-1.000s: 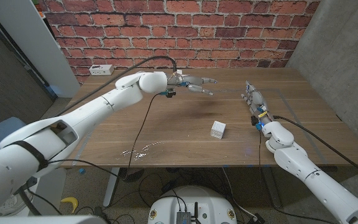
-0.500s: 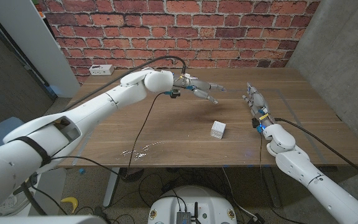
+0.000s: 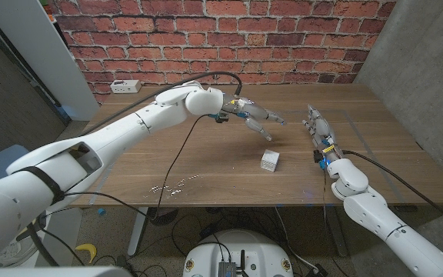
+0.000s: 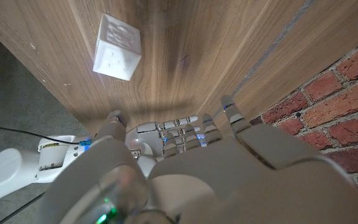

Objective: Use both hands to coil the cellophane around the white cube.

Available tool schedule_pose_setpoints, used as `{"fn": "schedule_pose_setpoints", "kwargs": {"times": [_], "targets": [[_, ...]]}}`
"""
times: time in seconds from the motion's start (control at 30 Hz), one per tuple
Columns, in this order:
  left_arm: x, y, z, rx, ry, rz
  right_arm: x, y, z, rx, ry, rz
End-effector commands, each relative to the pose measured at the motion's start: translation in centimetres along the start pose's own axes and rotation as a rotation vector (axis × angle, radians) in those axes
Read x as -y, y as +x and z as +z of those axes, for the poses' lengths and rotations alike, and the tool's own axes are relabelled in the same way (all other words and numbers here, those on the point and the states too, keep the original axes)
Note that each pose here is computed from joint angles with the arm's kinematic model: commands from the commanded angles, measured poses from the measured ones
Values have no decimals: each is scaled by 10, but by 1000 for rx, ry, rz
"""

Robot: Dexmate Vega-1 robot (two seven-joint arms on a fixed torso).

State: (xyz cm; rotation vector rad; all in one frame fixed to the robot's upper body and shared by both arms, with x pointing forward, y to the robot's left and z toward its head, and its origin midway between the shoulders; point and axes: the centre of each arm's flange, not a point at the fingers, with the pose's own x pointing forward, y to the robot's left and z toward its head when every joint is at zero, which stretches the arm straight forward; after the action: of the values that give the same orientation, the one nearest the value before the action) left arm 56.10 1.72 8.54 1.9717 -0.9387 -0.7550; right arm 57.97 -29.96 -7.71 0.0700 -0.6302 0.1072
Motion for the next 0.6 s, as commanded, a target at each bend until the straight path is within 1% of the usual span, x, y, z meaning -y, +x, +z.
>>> {"fn": "schedule_pose_setpoints", "kwargs": {"times": [0.03, 0.33, 0.47, 0.6], "targets": [[0, 4, 25, -19, 153, -37, -2, -17, 1, 3, -1, -15], [4, 10, 45, -40, 273, -56, -3, -31, 1, 4, -1, -32], [7, 14, 49, -47, 299, -71, -2, -36, 1, 4, -2, -40], [10, 17, 52, -54, 332, -69, -1, -40, 0, 2, -2, -46]]}}
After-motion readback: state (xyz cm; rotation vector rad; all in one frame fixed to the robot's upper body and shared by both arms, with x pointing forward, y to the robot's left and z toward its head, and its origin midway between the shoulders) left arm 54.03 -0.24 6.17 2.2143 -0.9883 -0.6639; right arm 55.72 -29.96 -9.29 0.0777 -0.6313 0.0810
